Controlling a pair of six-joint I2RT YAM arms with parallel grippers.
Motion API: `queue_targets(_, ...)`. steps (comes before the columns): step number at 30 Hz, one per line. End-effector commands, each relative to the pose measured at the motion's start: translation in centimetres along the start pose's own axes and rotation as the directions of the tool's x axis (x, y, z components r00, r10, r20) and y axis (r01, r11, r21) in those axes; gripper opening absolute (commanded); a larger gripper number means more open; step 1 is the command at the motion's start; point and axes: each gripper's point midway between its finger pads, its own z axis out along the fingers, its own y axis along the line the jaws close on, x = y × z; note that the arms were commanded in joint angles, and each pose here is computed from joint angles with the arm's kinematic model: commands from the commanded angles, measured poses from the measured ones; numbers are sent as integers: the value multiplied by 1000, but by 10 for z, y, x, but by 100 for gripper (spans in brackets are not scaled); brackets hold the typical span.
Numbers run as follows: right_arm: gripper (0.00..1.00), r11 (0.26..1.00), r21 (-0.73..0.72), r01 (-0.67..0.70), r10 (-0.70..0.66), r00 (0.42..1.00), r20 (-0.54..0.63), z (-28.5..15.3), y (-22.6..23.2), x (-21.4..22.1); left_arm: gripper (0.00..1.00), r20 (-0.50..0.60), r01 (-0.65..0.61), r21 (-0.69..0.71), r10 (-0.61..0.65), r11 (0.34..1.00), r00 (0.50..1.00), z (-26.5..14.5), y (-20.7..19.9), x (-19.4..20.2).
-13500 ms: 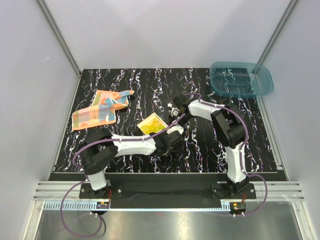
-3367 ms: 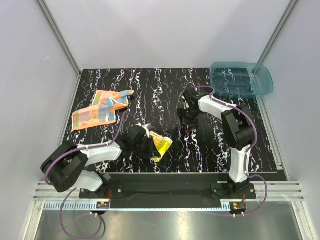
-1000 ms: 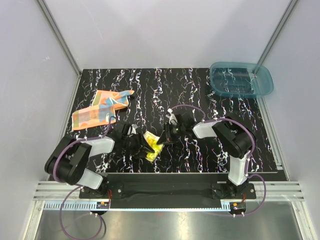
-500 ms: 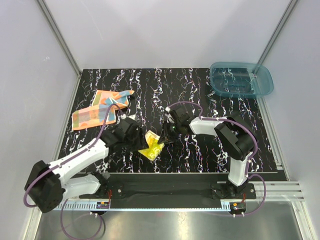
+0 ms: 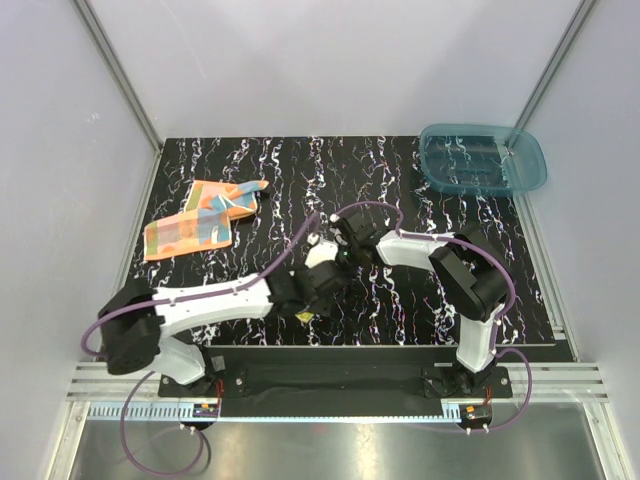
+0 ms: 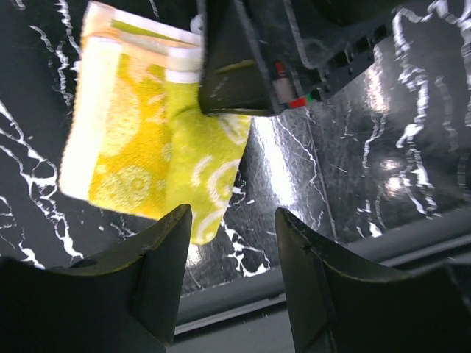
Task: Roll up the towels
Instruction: Roll the towel
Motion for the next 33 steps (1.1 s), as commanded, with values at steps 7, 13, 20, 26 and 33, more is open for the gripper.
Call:
queue_targets(7, 17, 995, 103, 16, -12, 999, -40, 4, -21, 12, 56, -16, -96, -149, 95, 984, 995, 27, -2, 0)
queue_targets(13, 17, 994, 109, 21, -15, 998, -54, 4, -22, 13, 56, -68, -140, -223, 128, 965, 989, 40, 16, 20)
queue_targets(20, 17, 994, 108, 22, -16, 998, -61, 5, -18, 9, 56, -124, -182, -186, 161, 965, 979, 55, 15, 54)
queue_targets(26, 18, 993, 114, 36, -28, 997, -76, 4, -16, 5, 55, -167, -186, -207, 153, 960, 974, 65, 30, 80)
queue_targets(33, 19, 997, 66, 37, -30, 994, -107, 5, -14, 3, 47, -179, -190, -158, 161, 969, 971, 67, 37, 96)
